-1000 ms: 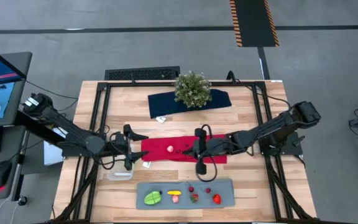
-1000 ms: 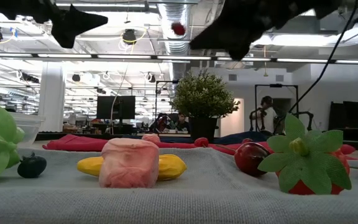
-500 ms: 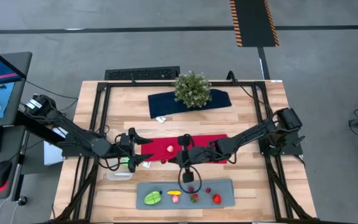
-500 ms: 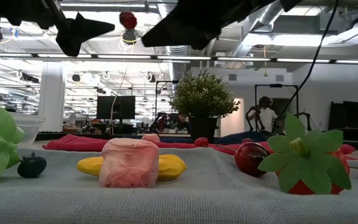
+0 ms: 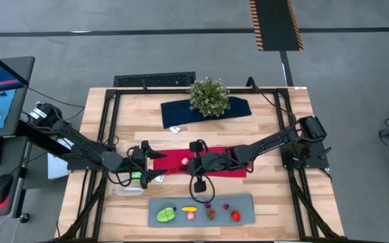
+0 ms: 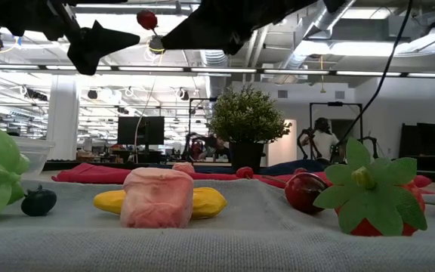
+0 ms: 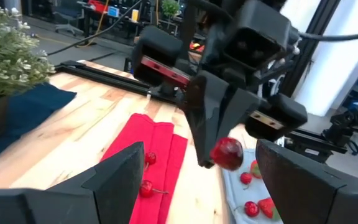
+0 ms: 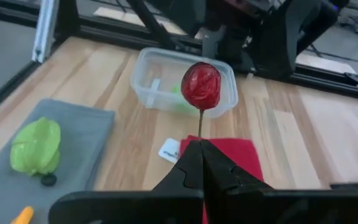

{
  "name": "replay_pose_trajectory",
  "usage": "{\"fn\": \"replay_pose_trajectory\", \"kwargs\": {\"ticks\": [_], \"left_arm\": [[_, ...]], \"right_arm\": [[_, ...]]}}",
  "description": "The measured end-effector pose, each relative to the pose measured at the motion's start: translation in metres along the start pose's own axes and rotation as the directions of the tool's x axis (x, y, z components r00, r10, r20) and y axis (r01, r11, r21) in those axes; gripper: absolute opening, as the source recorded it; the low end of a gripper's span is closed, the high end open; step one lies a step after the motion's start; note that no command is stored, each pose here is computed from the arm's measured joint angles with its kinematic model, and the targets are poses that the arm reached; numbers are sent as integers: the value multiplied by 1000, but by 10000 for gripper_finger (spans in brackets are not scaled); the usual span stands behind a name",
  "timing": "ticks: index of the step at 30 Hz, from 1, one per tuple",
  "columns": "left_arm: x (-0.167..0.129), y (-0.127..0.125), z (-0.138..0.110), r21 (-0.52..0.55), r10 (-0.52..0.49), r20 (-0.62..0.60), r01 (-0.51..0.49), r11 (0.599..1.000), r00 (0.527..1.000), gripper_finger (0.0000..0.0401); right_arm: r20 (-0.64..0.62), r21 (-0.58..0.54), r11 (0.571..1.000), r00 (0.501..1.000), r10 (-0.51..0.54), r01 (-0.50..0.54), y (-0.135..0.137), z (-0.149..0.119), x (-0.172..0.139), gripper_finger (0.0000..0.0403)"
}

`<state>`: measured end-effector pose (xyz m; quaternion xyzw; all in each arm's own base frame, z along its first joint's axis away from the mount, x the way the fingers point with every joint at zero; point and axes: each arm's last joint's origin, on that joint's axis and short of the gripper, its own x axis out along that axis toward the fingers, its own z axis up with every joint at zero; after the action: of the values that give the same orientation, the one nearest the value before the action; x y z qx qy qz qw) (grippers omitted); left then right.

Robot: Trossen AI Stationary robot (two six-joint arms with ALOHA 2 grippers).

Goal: Pick and placing Produce into tupperware

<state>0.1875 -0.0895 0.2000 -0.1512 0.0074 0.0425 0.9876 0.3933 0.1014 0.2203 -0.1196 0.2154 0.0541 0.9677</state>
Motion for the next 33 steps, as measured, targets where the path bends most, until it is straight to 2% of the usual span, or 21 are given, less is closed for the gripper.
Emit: {"fn": "replay_pose_trajectory", "kwargs": {"ticks": [15, 33], "left_arm": [[0, 0, 0, 20, 1, 3, -1, 1000, 1000, 297], [0, -1, 2, 29, -5, 18, 5, 1000, 1000, 297]], "right_arm": [[62, 21, 998, 996, 65, -66, -16, 17, 5, 10], [108, 42, 991, 987, 123, -128, -25, 20, 5, 10]]}}
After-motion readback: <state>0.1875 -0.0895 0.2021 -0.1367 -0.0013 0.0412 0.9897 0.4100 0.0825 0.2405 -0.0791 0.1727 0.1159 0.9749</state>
